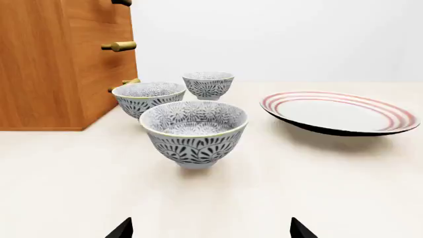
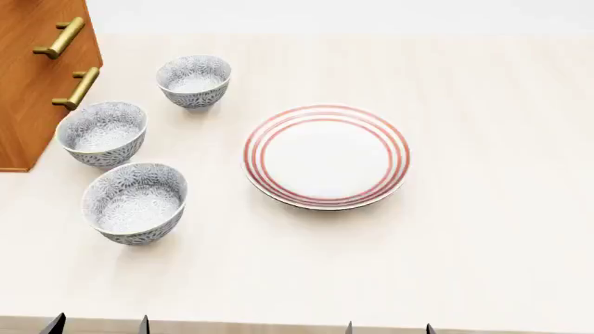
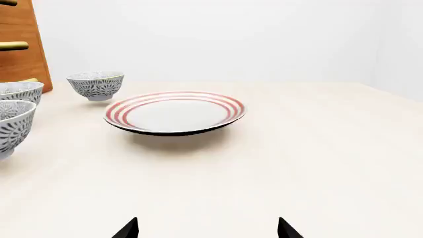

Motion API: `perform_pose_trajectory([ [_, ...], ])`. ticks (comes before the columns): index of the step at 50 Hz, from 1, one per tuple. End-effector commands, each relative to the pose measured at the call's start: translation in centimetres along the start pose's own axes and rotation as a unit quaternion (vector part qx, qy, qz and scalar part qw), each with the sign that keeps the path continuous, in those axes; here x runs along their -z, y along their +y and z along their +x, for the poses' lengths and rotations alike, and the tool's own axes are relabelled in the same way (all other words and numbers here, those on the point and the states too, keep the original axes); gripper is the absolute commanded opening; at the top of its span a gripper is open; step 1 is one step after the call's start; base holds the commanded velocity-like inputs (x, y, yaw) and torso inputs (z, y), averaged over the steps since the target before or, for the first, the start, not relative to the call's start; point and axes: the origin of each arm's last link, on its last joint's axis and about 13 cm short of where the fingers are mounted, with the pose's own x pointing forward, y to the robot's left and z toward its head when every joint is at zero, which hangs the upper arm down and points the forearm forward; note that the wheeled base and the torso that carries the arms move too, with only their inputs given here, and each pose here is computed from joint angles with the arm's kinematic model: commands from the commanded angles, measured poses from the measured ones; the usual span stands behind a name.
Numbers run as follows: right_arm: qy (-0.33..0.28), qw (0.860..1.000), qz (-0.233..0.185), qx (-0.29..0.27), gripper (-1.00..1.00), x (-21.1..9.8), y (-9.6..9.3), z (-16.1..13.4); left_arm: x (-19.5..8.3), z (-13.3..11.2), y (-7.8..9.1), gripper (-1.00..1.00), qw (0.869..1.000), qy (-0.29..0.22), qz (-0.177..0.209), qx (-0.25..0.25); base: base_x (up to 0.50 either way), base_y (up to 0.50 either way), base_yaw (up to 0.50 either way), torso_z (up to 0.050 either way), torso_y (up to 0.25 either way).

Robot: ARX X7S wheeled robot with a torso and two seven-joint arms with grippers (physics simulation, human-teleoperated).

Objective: Open the top drawer of the cabinet.

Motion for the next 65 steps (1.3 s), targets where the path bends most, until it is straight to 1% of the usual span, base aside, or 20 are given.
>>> perform_pose_trajectory([
  [1,0.005,1.000,0.002,-0.004,1.00,0.0,0.1,0.0,0.0,0.0,0.0,1.00,1.000,-0.003,0.002,-0.001,0.00,0.00,0.00,0.000,0.000],
  [2,-0.003,1.000,-0.020,0.008,1.00,0.0,0.1,0.0,0.0,0.1,-0.1,1.00,1.000,-0.002,0.005,-0.003,0.00,0.00,0.00,0.000,0.000],
  [5,0.010,1.000,-0.021,0.015,1.00,0.1,0.1,0.2,0.0,0.3,-0.1,1.00,1.000,-0.001,0.006,-0.008,0.00,0.00,0.00,0.000,0.000],
  [8,0.012,1.000,-0.013,0.009,1.00,0.1,0.1,0.1,0.1,0.3,-0.1,1.00,1.000,0.002,0.006,-0.010,0.00,0.00,0.00,0.000,0.000],
  [12,-0.008,1.000,-0.009,0.009,1.00,-0.2,0.0,-0.1,0.0,0.3,0.0,1.00,1.000,-0.003,0.006,-0.015,0.00,0.00,0.00,0.000,0.000],
  [15,-0.008,1.000,-0.012,0.007,1.00,-0.2,0.1,0.0,0.0,0.4,0.0,1.00,0.999,-0.005,0.019,-0.026,0.00,0.00,0.00,0.000,0.000],
  [18,-0.010,1.000,-0.012,0.006,1.00,-0.3,0.0,0.0,-0.2,0.5,0.0,1.00,1.000,-0.006,0.018,-0.024,0.00,0.00,0.00,0.000,0.000],
  [19,-0.009,1.000,-0.006,0.002,1.00,-0.5,0.0,0.0,-0.4,0.5,0.0,1.00,0.999,-0.017,0.024,-0.025,0.00,0.00,0.00,0.000,0.000],
  [21,-0.006,1.000,-0.002,-0.001,1.00,-0.8,0.0,-0.1,-1.1,0.6,0.2,1.00,0.999,-0.034,0.030,-0.029,0.00,0.00,0.00,0.000,0.000],
  [25,-0.050,0.999,-0.010,0.012,1.00,-2.7,-0.4,-0.1,-3.6,0.8,0.7,1.00,0.996,-0.076,0.015,-0.036,0.01,0.00,0.00,0.000,0.000],
  [26,-0.079,0.997,-0.017,0.016,1.00,-3.7,-0.5,-0.2,-4.8,0.9,0.9,1.00,0.994,-0.096,0.012,-0.042,0.17,0.00,0.00,0.000,0.000],
  [30,-0.133,0.990,-0.030,0.026,1.00,-6.4,-0.9,-0.5,-7.7,0.9,1.4,1.00,0.991,-0.125,0.004,-0.045,0.35,0.00,0.00,0.000,0.000],
  [33,-0.144,0.989,-0.026,0.027,1.00,-7.5,-1.1,-0.5,-8.8,0.7,1.6,1.00,0.987,-0.152,0.015,-0.046,0.50,0.00,0.00,0.000,0.000],
  [36,-0.154,0.987,-0.025,0.031,1.00,-9.0,-1.4,-0.6,-10.2,0.3,1.7,1.00,0.984,-0.172,0.017,-0.047,0.50,0.00,0.00,0.000,0.000],
  [37,-0.169,0.985,-0.017,0.027,1.00,-9.4,-1.4,-0.6,-10.5,0.2,1.7,1.00,0.983,-0.176,0.015,-0.046,0.50,0.00,0.00,0.000,0.000],
  [39,-0.187,0.982,-0.022,0.032,1.00,-10.5,-1.6,-0.9,-11.2,0.1,1.8,1.00,0.981,-0.185,0.014,-0.047,0.50,0.00,0.00,0.000,0.000],
  [41,-0.199,0.979,-0.024,0.032,1.00,-10.8,-1.7,-1.1,-11.4,0.0,1.9,1.00,0.981,-0.189,0.014,-0.047,0.50,0.00,0.00,0.000,0.000],
  [42,-0.198,0.979,-0.037,0.035,1.00,-11.1,-1.8,-1.2,-11.6,0.0,1.9,1.00,0.980,-0.192,0.014,-0.048,0.50,0.00,0.00,0.000,0.000],
  [45,-0.215,0.975,-0.033,0.034,1.00,-11.8,-2.1,-1.3,-11.6,0.0,2.0,1.00,0.980,-0.193,0.014,-0.049,0.50,0.00,0.00,0.000,0.000],
  [65,-0.218,0.974,-0.029,0.045,1.00,-12.5,-2.7,-1.2,-11.9,0.3,2.4,1.00,0.979,-0.194,0.015,-0.058,0.50,0.00,0.00,0.000,0.000],
])
